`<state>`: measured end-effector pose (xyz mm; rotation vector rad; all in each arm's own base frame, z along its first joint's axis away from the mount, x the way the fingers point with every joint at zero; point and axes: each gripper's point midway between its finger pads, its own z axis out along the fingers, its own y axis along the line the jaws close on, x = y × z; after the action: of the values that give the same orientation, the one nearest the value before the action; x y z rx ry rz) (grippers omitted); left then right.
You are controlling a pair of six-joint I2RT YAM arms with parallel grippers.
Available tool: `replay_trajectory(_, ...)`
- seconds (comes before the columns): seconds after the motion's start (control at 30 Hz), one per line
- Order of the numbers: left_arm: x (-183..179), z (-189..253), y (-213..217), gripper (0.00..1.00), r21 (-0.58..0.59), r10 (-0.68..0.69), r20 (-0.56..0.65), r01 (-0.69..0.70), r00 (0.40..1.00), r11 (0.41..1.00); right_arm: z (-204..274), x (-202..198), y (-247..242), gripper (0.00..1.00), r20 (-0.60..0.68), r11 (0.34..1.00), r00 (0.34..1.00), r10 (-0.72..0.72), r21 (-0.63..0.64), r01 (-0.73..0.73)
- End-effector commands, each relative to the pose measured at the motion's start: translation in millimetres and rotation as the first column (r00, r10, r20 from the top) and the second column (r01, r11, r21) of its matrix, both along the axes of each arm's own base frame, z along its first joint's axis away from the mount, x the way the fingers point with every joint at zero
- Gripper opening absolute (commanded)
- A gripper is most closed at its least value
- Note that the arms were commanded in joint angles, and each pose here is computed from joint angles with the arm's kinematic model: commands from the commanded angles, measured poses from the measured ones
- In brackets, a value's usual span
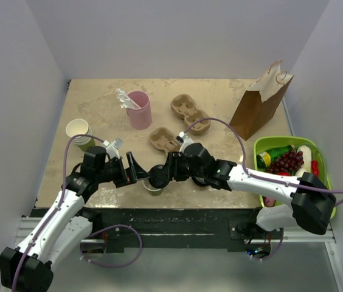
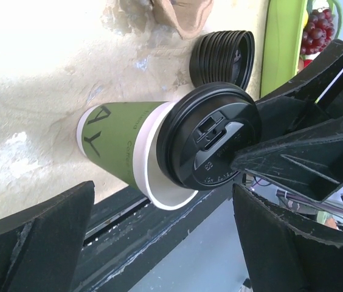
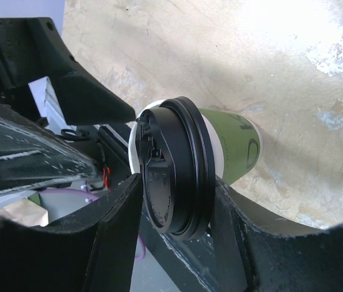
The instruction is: Pack the takeout coffee
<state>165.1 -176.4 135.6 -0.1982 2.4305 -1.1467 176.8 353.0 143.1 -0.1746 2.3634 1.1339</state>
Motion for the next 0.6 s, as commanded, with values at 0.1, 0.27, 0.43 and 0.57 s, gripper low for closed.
replay_trajectory(0.1,6,6,-12,0.98,-0.075,-0.036,0.024,0.038,0.999,0.996,3,9,4,0.5,0.026,0.999,1.0,0.0,-0.041,0.001)
replay_trajectory(0.27,7,2,-7,0.98,-0.04,-0.025,0.024,0.026,0.999,0.999,3,8,1,0.52,0.036,0.999,0.999,0.008,-0.043,-0.006)
replay_trajectory(0.43,9,-8,3,0.98,0.044,-0.007,0.018,0.006,1.0,0.999,7,6,-1,0.52,0.047,0.999,0.999,0.005,-0.037,-0.004)
replay_trajectory(0.57,6,-14,7,0.96,0.073,-0.007,0.003,0.007,1.0,0.997,18,5,-4,0.49,0.061,1.0,0.998,-0.003,-0.012,0.004)
